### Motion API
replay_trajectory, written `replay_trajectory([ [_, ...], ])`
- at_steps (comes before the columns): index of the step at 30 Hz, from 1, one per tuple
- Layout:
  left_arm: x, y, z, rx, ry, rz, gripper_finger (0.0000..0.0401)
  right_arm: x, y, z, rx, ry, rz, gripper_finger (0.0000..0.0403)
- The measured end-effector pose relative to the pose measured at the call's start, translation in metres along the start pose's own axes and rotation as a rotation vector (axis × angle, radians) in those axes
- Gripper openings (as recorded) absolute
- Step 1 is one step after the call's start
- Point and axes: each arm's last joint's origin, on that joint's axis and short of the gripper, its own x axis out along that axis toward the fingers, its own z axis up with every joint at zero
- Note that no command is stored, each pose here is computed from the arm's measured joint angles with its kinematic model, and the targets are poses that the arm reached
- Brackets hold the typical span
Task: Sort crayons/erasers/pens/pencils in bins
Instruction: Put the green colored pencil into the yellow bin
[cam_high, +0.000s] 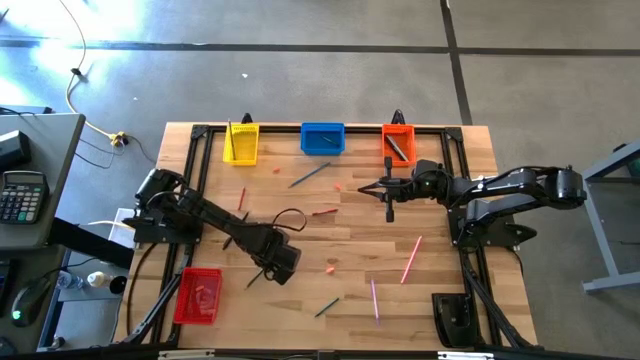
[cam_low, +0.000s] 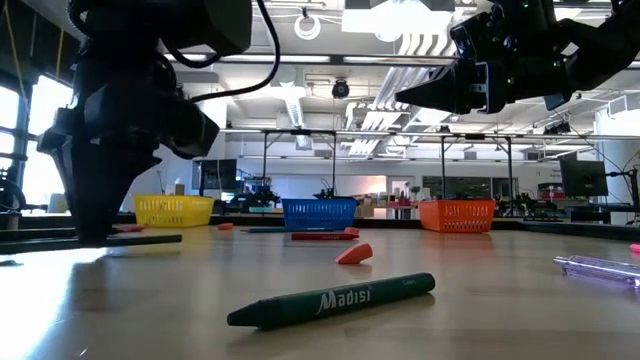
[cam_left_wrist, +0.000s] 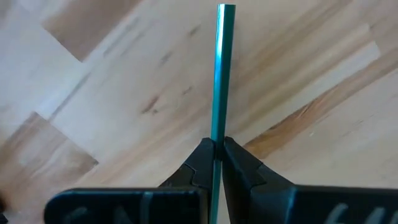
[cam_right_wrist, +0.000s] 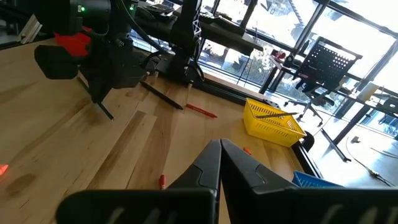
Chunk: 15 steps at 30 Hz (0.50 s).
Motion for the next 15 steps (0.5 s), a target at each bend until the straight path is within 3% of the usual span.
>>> replay_trajectory([
  [9,-0.045,0.028,0.009,-0.060,-0.139,0.019,0.0005,0.000,0.000,0.000,0.000,0.000,0.000,0.0000],
  [15,-0.073,0.055,0.030,-0.115,-0.275,0.030,0.0005,0.000,0.000,0.000,0.001,0.002,0.001,0.0000],
])
